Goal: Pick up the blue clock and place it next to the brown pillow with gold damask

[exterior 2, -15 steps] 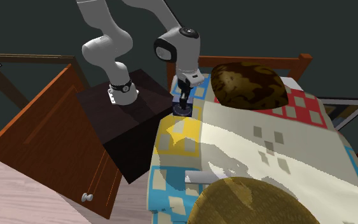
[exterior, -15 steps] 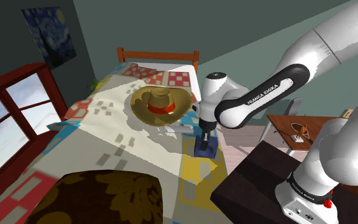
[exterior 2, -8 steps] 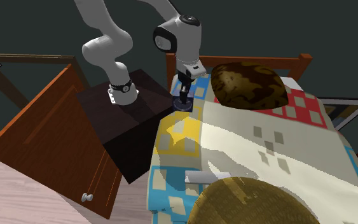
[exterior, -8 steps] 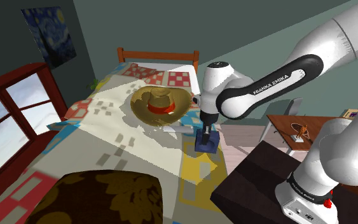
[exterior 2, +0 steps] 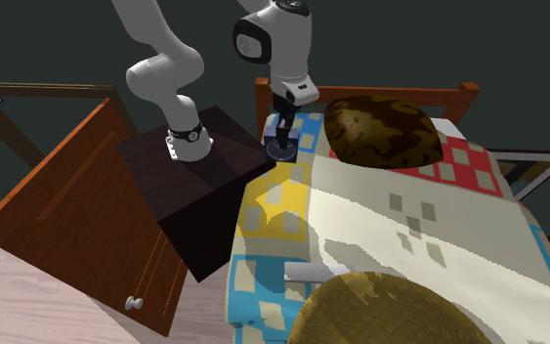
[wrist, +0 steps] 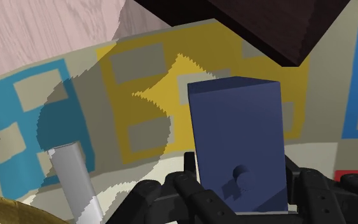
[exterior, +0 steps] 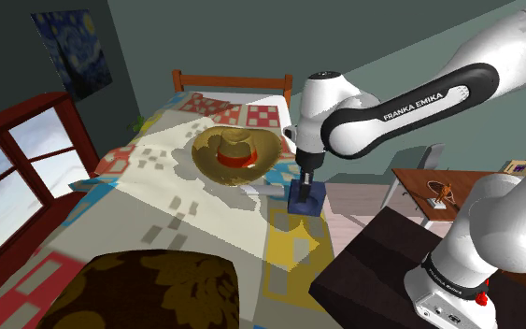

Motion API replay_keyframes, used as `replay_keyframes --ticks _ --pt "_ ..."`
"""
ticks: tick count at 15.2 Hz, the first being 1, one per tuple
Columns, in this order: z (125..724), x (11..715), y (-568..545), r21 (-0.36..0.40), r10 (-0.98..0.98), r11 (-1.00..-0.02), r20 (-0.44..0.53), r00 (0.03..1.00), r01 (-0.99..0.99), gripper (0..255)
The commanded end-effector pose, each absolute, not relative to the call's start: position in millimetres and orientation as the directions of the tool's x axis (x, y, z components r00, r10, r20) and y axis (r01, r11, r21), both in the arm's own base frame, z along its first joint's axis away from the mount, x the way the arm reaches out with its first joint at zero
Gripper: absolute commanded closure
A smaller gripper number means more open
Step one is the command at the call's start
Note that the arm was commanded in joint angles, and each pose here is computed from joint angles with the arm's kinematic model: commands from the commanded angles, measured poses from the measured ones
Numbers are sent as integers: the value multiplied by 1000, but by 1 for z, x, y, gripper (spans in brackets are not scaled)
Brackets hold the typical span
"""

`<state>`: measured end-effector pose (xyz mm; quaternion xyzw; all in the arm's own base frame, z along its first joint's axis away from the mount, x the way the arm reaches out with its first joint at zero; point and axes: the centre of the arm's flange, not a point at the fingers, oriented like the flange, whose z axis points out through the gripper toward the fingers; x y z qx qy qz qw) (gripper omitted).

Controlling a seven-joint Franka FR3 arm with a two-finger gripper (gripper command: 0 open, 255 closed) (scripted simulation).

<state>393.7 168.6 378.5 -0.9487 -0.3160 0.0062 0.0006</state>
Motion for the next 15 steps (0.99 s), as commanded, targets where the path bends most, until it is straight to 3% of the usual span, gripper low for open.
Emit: replay_keyframes --ticks 1,11,15 --pt "388 394 168 -5 600 -800 -12 800 600 255" --pt "437 394 168 -5 600 -800 -12 800 600 255" --pt "437 425 211 -5 600 -800 -12 800 600 255"
